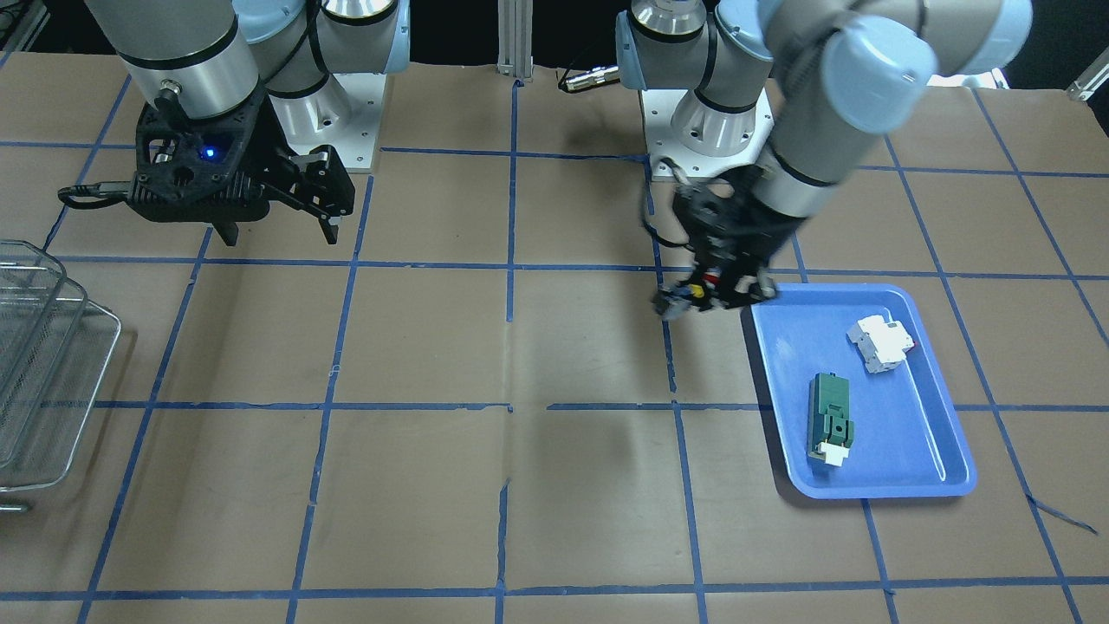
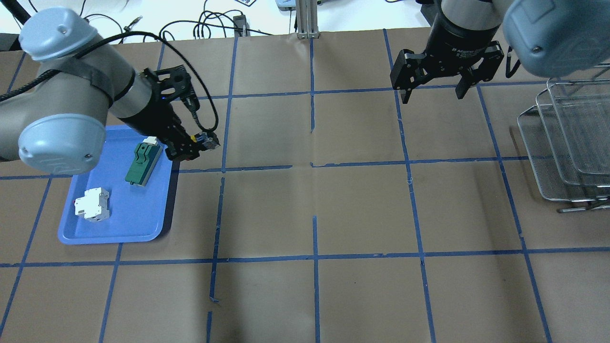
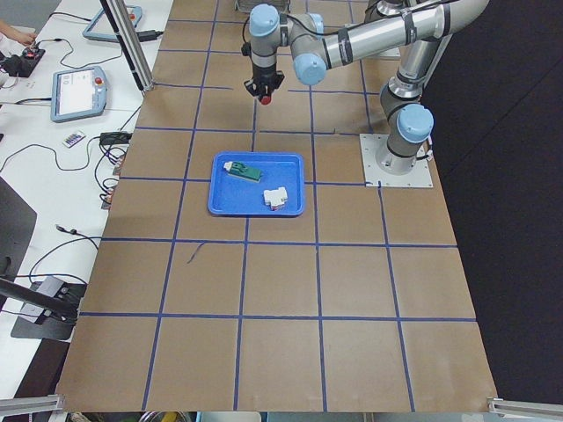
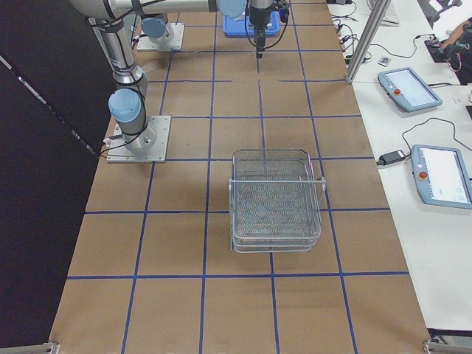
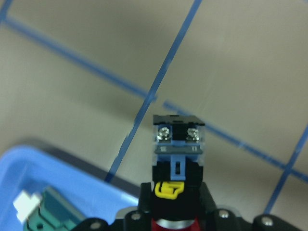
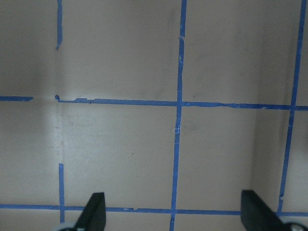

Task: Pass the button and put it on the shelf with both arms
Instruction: 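Lift the push button with the left gripper and carry it toward table center, then hold the button with the left gripper while the right gripper approaches it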

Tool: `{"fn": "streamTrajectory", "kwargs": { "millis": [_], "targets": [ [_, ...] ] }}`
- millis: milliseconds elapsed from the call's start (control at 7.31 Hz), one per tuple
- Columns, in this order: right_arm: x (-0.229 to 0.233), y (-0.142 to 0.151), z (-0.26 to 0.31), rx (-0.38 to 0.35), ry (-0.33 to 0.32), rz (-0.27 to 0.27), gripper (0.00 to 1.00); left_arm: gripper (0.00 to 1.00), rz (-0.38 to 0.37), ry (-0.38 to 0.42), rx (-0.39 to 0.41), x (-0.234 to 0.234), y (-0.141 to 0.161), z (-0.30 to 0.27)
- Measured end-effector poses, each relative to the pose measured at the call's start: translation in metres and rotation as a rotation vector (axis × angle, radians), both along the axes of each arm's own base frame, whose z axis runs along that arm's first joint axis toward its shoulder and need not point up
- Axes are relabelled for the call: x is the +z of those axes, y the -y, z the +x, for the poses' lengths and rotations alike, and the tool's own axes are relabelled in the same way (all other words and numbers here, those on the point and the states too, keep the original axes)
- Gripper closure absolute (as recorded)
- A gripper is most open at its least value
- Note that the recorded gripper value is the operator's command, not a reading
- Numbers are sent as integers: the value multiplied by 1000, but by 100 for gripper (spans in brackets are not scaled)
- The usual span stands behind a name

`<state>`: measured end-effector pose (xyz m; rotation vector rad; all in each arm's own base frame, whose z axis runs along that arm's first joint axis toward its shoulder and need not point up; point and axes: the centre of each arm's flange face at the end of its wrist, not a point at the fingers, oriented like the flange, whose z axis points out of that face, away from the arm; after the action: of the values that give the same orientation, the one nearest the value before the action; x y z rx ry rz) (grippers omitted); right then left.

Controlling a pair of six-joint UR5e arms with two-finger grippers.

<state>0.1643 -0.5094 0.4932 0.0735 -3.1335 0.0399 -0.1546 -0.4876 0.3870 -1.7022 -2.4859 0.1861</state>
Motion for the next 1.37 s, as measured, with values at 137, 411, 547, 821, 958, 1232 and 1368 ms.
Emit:
{"fn": "streamTrajectory", "kwargs": {
  "millis": [137, 411, 547, 821, 958, 1232, 1368],
  "targets": [
    [1, 2, -5, -7, -1, -3, 0, 100, -8, -21, -58, 12, -16, -56],
    [8, 14, -48, -78, 25, -13, 0, 100, -30, -38, -155, 31, -40, -138],
    [10, 19, -78, -128, 75, -12, 0, 100, -39, -42, -181, 42, -41, -154],
    [9, 24, -137, -224, 200, 2, 0, 100, -51, -37, -260, 64, -29, -166],
    [5, 24, -165, -266, 287, 17, 0, 100, -58, -35, -295, 69, -21, -168],
    [-4, 18, -204, -300, 530, 46, 0, 100, -54, -55, -329, 67, -12, -163],
    [-13, 14, -207, -290, 652, 68, 0, 100, -47, -93, -314, 65, -6, -156]
  ]
}}
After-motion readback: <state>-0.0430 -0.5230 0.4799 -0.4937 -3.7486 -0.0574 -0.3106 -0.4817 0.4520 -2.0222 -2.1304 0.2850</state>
